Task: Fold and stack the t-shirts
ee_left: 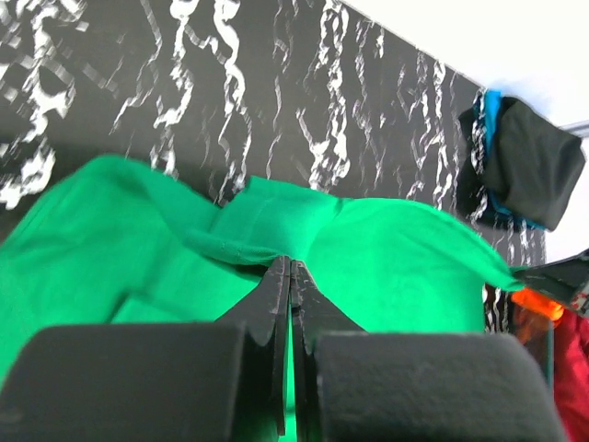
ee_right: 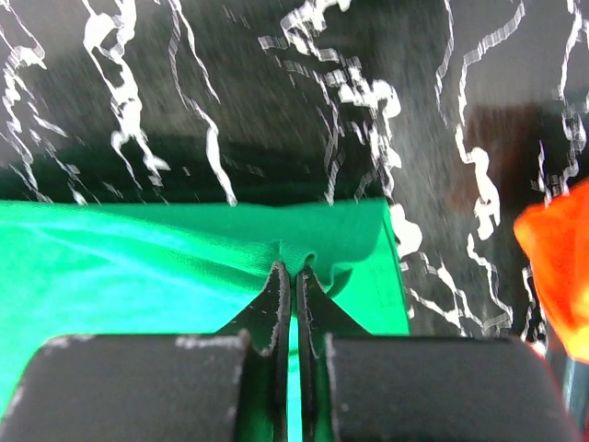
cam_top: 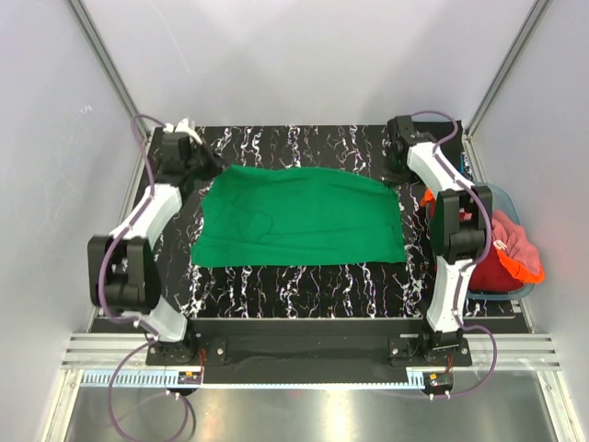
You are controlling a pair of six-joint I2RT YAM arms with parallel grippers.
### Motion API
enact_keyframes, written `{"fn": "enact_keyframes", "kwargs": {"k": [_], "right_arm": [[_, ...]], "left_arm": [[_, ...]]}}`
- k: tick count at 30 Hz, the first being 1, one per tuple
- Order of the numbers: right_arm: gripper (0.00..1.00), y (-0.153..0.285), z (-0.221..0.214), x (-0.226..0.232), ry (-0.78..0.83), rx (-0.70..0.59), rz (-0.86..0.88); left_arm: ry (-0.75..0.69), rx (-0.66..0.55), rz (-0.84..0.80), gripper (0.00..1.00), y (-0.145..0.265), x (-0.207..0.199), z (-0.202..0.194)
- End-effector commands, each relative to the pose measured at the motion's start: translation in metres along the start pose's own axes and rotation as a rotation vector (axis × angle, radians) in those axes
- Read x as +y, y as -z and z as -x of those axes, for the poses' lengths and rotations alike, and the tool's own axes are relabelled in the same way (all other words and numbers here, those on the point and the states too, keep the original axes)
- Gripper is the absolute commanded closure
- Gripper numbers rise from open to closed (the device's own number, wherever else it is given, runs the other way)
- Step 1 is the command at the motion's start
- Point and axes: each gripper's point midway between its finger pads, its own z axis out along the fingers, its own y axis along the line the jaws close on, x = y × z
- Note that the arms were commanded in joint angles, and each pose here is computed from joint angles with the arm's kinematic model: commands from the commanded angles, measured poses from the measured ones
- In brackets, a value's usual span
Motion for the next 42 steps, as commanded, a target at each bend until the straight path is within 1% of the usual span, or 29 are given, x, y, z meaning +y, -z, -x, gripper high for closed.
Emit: {"fn": "enact_keyframes", "kwargs": {"k": [1, 3, 4, 5, 6, 7, 8, 9, 10, 11, 12, 13, 14, 16, 17, 18, 20, 22, 24, 26, 28, 29, 34, 35, 37, 39, 40, 41, 42], "right_arm": [[1.0, 0.031, 0.007, -0.003, -0.011, -0.082, 0.02], [1.0, 0.035, 0.001, -0.01, -0.014, -0.086, -0.001], [1.0, 0.03, -0.011, -0.016, -0.014, -0.067, -0.017], [1.0, 0.036, -0.013, -0.02, -0.017, -0.083, -0.027], [1.0, 0.032, -0.027, -0.027, -0.016, -0.06, -0.046], [1.0, 0.032, -0.028, -0.03, -0.023, -0.071, -0.053], [1.0, 0.036, -0.03, -0.035, -0.04, -0.086, -0.07], [0.98, 0.033, -0.04, -0.04, -0.045, -0.068, -0.084], [0.81, 0.033, -0.042, -0.041, -0.05, -0.07, -0.084], [0.36, 0.035, -0.045, -0.041, -0.061, -0.071, -0.081], [0.14, 0.035, -0.049, -0.043, -0.069, -0.064, -0.083], [0.03, 0.036, -0.051, -0.043, -0.074, -0.061, -0.081], [0.0, 0.04, -0.049, -0.041, -0.087, -0.074, -0.07], [0.0, 0.044, -0.048, -0.035, -0.098, -0.077, -0.035], [0.0, 0.049, -0.046, -0.03, -0.102, -0.083, -0.007], [0.0, 0.052, -0.045, -0.025, -0.103, -0.089, 0.011], [0.0, 0.055, -0.044, -0.013, -0.106, -0.092, 0.061], [0.02, 0.053, -0.045, 0.002, -0.086, -0.087, 0.11], [0.03, 0.049, -0.052, 0.021, -0.048, -0.061, 0.16], [0.03, 0.033, -0.064, 0.029, -0.025, -0.007, 0.171], [0.04, 0.023, -0.073, 0.035, -0.013, 0.028, 0.178], [0.04, 0.01, -0.08, 0.034, -0.01, 0.059, 0.164], [0.05, -0.016, -0.11, 0.021, -0.004, 0.145, 0.094], [0.05, -0.019, -0.119, 0.018, -0.011, 0.169, 0.085], [0.05, -0.021, -0.129, 0.016, -0.026, 0.197, 0.08], [0.06, -0.023, -0.145, 0.012, -0.03, 0.235, 0.07], [0.07, -0.022, -0.154, 0.016, -0.03, 0.261, 0.094], [0.07, -0.019, -0.172, 0.022, -0.019, 0.314, 0.127], [0.07, -0.016, -0.181, 0.028, -0.006, 0.335, 0.153]], "left_arm": [[-0.06, -0.08, 0.009, 1.0, 0.031, -0.004, 0.008], [-0.064, -0.087, 0.037, 1.0, 0.049, 0.004, -0.004], [-0.072, -0.101, 0.062, 1.0, 0.055, 0.009, -0.007], [-0.067, -0.071, 0.102, 1.0, 0.061, 0.024, -0.026], [-0.074, -0.106, 0.097, 1.0, 0.076, 0.021, -0.024], [-0.07, -0.124, 0.129, 1.0, 0.084, 0.029, -0.029], [-0.053, -0.092, 0.17, 1.0, 0.089, 0.047, -0.054], [-0.048, -0.132, 0.162, 1.0, 0.104, 0.045, -0.054], [-0.025, -0.14, 0.179, 0.99, 0.11, 0.051, -0.062], [-0.002, -0.101, 0.213, 0.92, 0.114, 0.066, -0.086], [0.01, -0.126, 0.2, 0.84, 0.124, 0.065, -0.088], [0.029, -0.121, 0.198, 0.74, 0.128, 0.067, -0.096], [0.044, -0.106, 0.217, 0.56, 0.132, 0.072, -0.105], [0.086, -0.117, 0.234, 0.49, 0.141, 0.078, -0.115], [0.095, -0.105, 0.237, 0.41, 0.144, 0.08, -0.122], [0.104, -0.116, 0.23, 0.37, 0.148, 0.079, -0.123], [0.125, -0.122, 0.25, 0.35, 0.149, 0.083, -0.131], [0.141, -0.134, 0.26, 0.35, 0.147, 0.084, -0.133], [0.138, -0.097, 0.275, 0.35, 0.14, 0.087, -0.145], [0.144, -0.078, 0.274, 0.35, 0.131, 0.085, -0.151], [0.15, -0.04, 0.309, 0.35, 0.121, 0.091, -0.161], [0.147, -0.018, 0.316, 0.36, 0.113, 0.091, -0.165], [0.141, 0.056, 0.323, 0.37, 0.085, 0.091, -0.175], [0.141, 0.096, 0.352, 0.37, 0.076, 0.097, -0.182], [0.14, 0.125, 0.36, 0.39, 0.065, 0.097, -0.182], [0.143, 0.172, 0.389, 0.42, 0.053, 0.104, -0.192], [0.143, 0.164, 0.383, 0.43, 0.047, 0.101, -0.184], [0.139, 0.185, 0.405, 0.47, 0.042, 0.107, -0.189], [0.128, 0.176, 0.427, 0.49, 0.038, 0.11, -0.185]]}}
